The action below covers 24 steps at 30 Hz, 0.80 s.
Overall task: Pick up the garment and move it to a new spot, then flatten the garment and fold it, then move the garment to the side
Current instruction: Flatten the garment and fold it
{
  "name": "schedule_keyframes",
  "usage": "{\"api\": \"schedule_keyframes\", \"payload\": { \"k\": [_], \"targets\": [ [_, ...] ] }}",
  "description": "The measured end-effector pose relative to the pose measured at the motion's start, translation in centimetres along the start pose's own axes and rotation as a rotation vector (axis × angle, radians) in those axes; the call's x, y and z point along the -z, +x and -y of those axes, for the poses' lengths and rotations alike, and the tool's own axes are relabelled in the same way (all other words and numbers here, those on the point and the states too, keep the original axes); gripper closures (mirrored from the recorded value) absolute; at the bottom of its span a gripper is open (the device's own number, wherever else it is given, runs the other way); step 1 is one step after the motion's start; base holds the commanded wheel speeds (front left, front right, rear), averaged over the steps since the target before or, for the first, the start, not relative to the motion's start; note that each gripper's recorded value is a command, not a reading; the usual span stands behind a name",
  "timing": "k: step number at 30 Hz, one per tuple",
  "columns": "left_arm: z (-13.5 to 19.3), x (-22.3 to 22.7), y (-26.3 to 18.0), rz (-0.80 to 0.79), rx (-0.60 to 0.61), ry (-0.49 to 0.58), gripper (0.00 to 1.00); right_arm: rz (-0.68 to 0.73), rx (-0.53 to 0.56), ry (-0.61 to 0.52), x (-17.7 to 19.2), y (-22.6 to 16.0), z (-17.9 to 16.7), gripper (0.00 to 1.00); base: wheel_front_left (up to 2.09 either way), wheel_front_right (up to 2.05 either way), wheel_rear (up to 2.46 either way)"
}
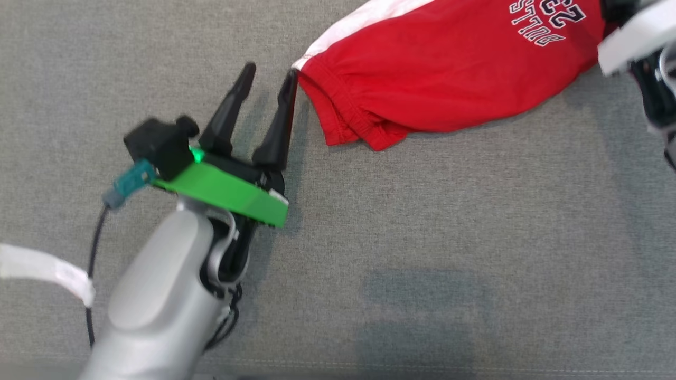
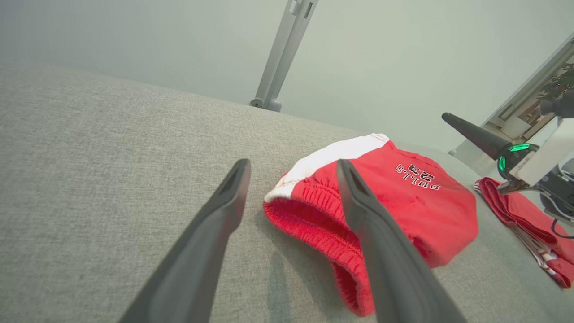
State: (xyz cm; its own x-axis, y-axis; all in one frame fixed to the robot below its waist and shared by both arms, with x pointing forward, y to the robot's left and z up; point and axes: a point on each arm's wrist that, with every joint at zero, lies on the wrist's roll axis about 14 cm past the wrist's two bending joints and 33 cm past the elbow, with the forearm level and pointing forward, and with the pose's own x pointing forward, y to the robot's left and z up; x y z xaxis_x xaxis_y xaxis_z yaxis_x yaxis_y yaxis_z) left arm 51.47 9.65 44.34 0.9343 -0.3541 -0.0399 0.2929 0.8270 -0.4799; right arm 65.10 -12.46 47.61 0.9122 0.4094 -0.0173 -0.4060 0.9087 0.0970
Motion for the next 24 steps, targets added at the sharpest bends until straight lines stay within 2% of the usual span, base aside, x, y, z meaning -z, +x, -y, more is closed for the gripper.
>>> {"api": "schedule_keyframes", "payload": {
  "k": [8,12,18,24],
  "targets": [
    [1.8,-1.2,-5.0,0.095,-0.101,0.097,0.00,-0.091,0.097,0.109,2.9,-6.7,1.9,0.00,0.00,0.00,0.00],
    [2.1,-2.1,-8.1,0.140,-0.166,0.143,0.00,-0.133,0.143,0.173,3.7,-8.8,2.5,0.00,0.00,0.00,0.00],
    [2.7,-1.4,-10.5,0.121,-0.183,0.174,0.00,-0.161,0.152,0.213,4.3,-7.7,2.5,0.00,0.00,0.00,0.00],
    [2.8,-0.7,-11.0,0.099,-0.186,0.168,0.00,-0.240,0.164,0.243,6.4,-5.4,2.5,0.00,0.00,0.00,0.00]
  ]
}}
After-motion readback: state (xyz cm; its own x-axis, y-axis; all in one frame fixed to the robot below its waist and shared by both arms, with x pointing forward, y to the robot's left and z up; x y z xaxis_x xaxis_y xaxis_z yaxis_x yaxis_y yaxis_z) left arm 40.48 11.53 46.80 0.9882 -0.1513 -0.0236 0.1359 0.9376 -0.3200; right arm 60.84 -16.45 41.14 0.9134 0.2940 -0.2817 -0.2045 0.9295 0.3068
